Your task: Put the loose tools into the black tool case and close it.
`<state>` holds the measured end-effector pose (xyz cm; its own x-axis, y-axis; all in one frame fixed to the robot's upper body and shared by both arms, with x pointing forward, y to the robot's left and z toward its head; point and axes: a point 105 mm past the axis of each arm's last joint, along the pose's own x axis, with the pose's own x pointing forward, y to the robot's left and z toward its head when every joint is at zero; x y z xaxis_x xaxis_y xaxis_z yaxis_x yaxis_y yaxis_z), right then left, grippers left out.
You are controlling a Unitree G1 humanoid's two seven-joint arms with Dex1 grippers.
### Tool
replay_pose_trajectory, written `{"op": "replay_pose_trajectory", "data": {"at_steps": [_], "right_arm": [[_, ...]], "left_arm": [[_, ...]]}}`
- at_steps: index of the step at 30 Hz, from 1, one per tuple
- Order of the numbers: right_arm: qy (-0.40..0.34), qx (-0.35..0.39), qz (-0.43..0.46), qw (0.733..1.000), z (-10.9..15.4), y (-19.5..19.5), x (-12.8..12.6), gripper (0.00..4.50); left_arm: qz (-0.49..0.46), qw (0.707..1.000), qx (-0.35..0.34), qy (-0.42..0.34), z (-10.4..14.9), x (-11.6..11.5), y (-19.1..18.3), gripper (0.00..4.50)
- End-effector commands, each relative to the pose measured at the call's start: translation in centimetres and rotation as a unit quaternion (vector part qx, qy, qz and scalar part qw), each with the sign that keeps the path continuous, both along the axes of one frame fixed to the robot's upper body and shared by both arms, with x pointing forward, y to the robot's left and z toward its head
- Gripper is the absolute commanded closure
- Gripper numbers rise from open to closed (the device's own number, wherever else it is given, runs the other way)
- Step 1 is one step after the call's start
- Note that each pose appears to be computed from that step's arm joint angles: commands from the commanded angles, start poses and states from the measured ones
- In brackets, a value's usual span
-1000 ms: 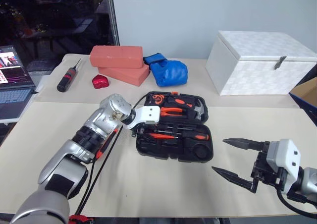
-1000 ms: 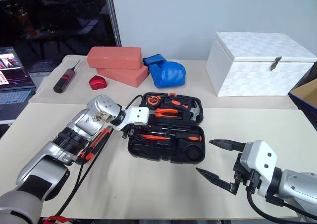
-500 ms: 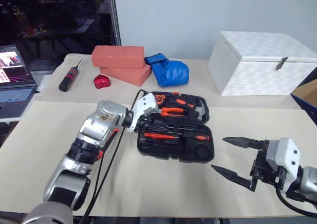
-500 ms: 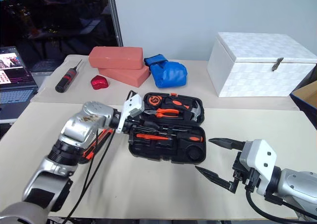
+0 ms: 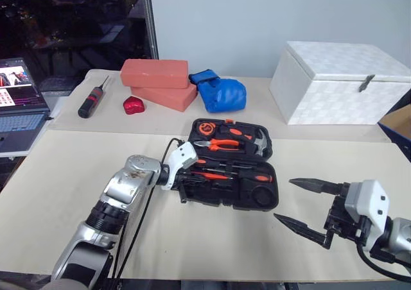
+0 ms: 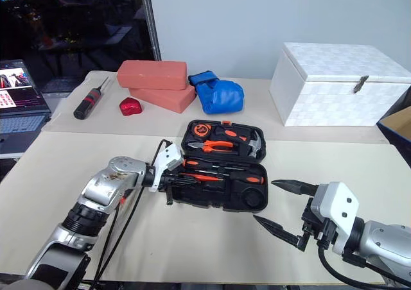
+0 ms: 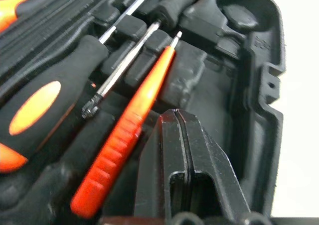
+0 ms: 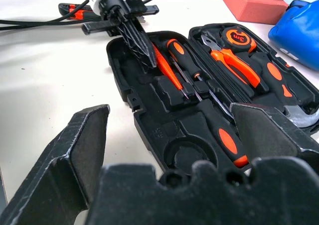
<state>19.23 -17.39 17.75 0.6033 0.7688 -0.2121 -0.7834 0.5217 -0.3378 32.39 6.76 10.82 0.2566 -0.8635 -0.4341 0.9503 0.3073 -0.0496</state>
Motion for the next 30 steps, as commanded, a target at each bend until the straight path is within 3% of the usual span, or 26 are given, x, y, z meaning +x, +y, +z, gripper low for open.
{"op": "replay_pose_trajectory", "data": {"at_steps": [1, 8, 18, 30], "right_arm": [[-0.018, -0.001, 0.005, 1.0, 0.7, 0.4, -0.4, 0.0], [-0.016, -0.001, 0.002, 1.0, 0.6, 0.3, -0.5, 0.0], [-0.012, 0.001, 0.001, 1.0, 0.5, 0.3, -0.7, 0.0], [-0.009, 0.001, 0.002, 1.0, 0.4, 0.2, -0.7, 0.0]], "left_arm": [[0.025, 0.999, -0.033, 0.012, 1.0, 0.8, -0.4, 4.47], [0.071, 0.995, -0.047, 0.047, 0.7, 1.8, -0.4, 4.47], [0.127, 0.968, -0.145, 0.163, 2.1, 2.2, -0.8, 4.47], [0.147, 0.98, -0.052, 0.12, -0.1, 2.2, 0.0, 4.47]]}}
